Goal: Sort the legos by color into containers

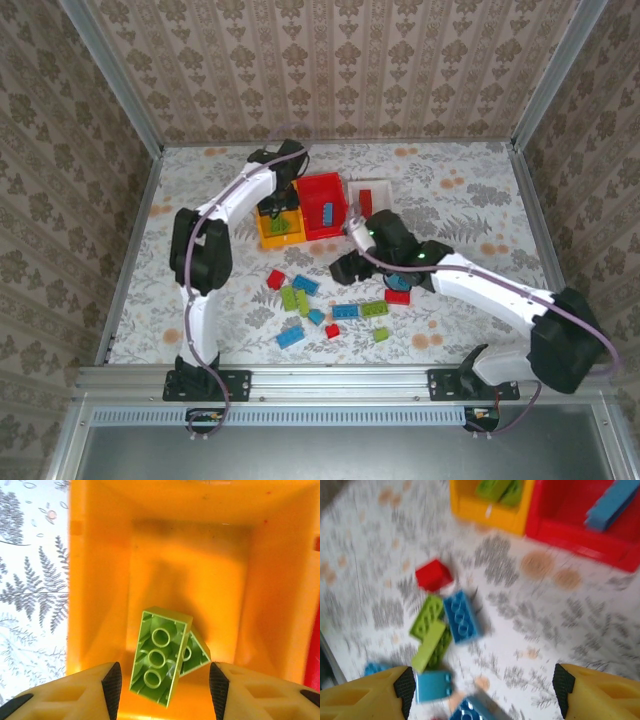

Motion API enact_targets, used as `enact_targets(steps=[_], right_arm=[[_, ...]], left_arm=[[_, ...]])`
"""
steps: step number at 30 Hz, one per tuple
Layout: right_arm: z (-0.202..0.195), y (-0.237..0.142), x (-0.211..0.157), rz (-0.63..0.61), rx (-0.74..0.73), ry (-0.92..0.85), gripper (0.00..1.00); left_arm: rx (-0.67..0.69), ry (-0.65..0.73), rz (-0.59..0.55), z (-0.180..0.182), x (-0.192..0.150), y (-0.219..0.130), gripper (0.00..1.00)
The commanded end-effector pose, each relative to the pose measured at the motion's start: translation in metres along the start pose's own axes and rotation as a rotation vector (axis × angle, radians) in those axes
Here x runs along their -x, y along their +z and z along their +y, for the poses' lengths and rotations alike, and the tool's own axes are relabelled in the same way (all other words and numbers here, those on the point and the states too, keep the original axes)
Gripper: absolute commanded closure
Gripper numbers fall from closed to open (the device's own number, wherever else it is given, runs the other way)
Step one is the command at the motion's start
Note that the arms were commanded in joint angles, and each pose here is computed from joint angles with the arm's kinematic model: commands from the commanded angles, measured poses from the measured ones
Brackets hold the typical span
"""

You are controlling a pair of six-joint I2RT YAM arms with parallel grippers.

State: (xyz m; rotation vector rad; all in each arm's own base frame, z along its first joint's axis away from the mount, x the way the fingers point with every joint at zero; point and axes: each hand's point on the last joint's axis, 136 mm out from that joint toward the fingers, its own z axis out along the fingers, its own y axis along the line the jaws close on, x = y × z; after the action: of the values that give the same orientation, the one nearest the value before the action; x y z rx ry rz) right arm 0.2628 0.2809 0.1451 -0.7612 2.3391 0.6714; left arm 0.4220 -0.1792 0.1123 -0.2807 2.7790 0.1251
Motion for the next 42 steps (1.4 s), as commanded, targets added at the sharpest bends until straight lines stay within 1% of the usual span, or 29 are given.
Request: enact_targets(steps=[1, 3, 5, 8, 10, 14, 19, 20, 27, 29, 30, 33, 35, 36, 39, 42], right_arm=[[0.019, 0.022, -0.034, 0.187, 0.054, -0.177, 0.23], [0.022, 0.035, -0.043, 0.236, 0.046, -0.221, 0.23], [0.023, 0.049, -0.047, 0.258, 0.045, -0.242, 0.22], [0.024, 0.065, -0.052, 0.293, 0.051, -0.263, 0.2], [0.024, 0.076, -0.056, 0.326, 0.046, -0.283, 0.2], [0.016, 0.096, -0.062, 0.375, -0.001, -0.291, 0.2], [0.012, 0.114, -0.055, 0.382, -0.022, -0.295, 0.21], [0.012, 0.118, -0.054, 0.386, -0.021, -0.294, 0.22], [0.014, 0.14, -0.05, 0.417, -0.023, -0.287, 0.33], [0.017, 0.143, -0.048, 0.415, -0.02, -0.288, 0.38], [0.018, 0.145, -0.047, 0.412, -0.02, -0.284, 0.42], [0.019, 0.142, -0.04, 0.391, -0.034, -0.258, 0.62], [0.019, 0.133, -0.029, 0.349, -0.056, -0.246, 0.74], [0.019, 0.127, -0.022, 0.324, -0.07, -0.238, 0.77], [0.014, 0.095, 0.009, 0.216, -0.126, -0.18, 0.81], [-0.001, 0.065, 0.042, 0.108, -0.157, -0.057, 0.82]], left_arm=[[-0.066, -0.031, -0.05, 0.01, -0.005, -0.048, 0.46], [-0.114, -0.033, -0.065, 0.014, -0.016, -0.066, 0.43], [-0.179, -0.027, -0.068, 0.02, -0.034, -0.08, 0.41], [-0.295, -0.026, -0.063, 0.032, -0.064, -0.096, 0.37], [-0.343, -0.038, -0.054, 0.046, -0.084, -0.103, 0.35], [-0.374, -0.094, -0.053, 0.078, -0.114, -0.113, 0.34], [-0.396, -0.139, -0.085, 0.1, -0.131, -0.124, 0.34], [-0.386, -0.17, -0.091, 0.109, -0.13, -0.124, 0.34], [-0.381, -0.2, -0.095, 0.12, -0.136, -0.128, 0.35], [-0.381, -0.199, -0.094, 0.12, -0.136, -0.128, 0.35], [-0.381, -0.2, -0.094, 0.12, -0.137, -0.128, 0.35], [-0.388, -0.204, -0.099, 0.12, -0.136, -0.128, 0.35], [-0.404, -0.207, -0.104, 0.117, -0.135, -0.129, 0.35], [-0.418, -0.204, -0.107, 0.115, -0.134, -0.13, 0.35], [-0.479, -0.197, -0.121, 0.103, -0.128, -0.134, 0.35], [-0.544, -0.183, -0.135, 0.087, -0.119, -0.136, 0.36]])
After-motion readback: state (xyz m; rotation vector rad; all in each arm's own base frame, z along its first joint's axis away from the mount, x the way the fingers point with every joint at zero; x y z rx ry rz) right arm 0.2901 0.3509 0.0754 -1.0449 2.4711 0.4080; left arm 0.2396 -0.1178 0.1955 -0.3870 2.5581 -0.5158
